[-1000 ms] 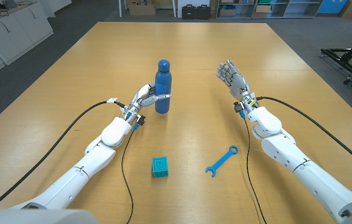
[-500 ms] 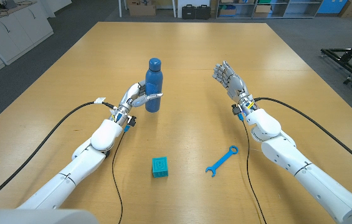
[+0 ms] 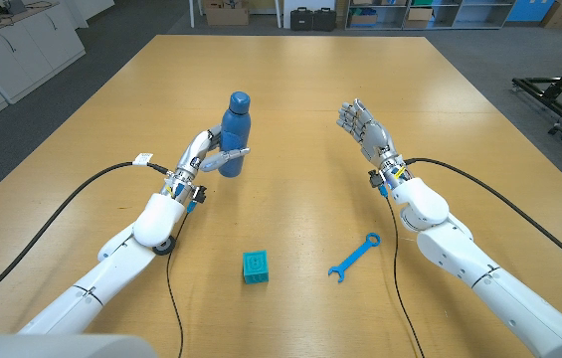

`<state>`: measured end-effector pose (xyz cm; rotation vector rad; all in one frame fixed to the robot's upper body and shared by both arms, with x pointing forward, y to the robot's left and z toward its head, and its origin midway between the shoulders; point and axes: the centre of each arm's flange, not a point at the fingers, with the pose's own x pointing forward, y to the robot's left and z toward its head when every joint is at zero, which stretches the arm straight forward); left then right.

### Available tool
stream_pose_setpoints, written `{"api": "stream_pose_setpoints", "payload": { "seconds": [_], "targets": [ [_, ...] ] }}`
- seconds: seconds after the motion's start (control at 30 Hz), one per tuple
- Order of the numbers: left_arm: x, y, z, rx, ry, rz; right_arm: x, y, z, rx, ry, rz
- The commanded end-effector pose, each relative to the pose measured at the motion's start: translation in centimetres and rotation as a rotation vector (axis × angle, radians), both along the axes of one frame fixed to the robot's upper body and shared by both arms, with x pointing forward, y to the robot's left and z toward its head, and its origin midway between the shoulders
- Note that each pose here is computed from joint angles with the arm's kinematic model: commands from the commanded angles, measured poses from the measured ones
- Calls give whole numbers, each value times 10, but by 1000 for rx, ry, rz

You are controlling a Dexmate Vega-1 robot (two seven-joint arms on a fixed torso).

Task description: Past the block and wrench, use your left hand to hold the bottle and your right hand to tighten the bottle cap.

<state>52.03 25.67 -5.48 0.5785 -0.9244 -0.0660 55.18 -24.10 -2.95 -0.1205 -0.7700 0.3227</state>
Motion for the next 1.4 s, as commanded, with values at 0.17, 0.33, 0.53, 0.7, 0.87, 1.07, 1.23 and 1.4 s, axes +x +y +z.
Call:
{"api": "stream_pose_setpoints", "payload": {
  "seconds": [0.17, 0.33, 0.53, 0.7, 0.87, 1.07, 1.23, 1.4],
  "targets": [
    [-8, -2, -3, 35, -60, 74, -11, 3, -2, -22, -21, -17],
    [-7, -7, -9, 60, -40, 60, -18, 6, 2, -46, -41, -19],
    [-6, -11, -16, 87, -19, 48, -29, 9, 9, -114, -60, -34],
    [-7, -10, -18, 86, -16, 49, -37, 11, 14, -153, -86, -55],
    [-8, -9, -19, 91, -12, 47, -46, 14, 18, -174, -126, -81],
    [-11, -11, -19, 114, -9, 46, -55, 17, 23, -205, -170, -133],
    [-12, -10, -18, 125, -9, 46, -63, 20, 27, -235, -207, -177],
    [-13, -11, -14, 158, -8, 35, -68, 22, 30, -253, -238, -208]
  ]
}}
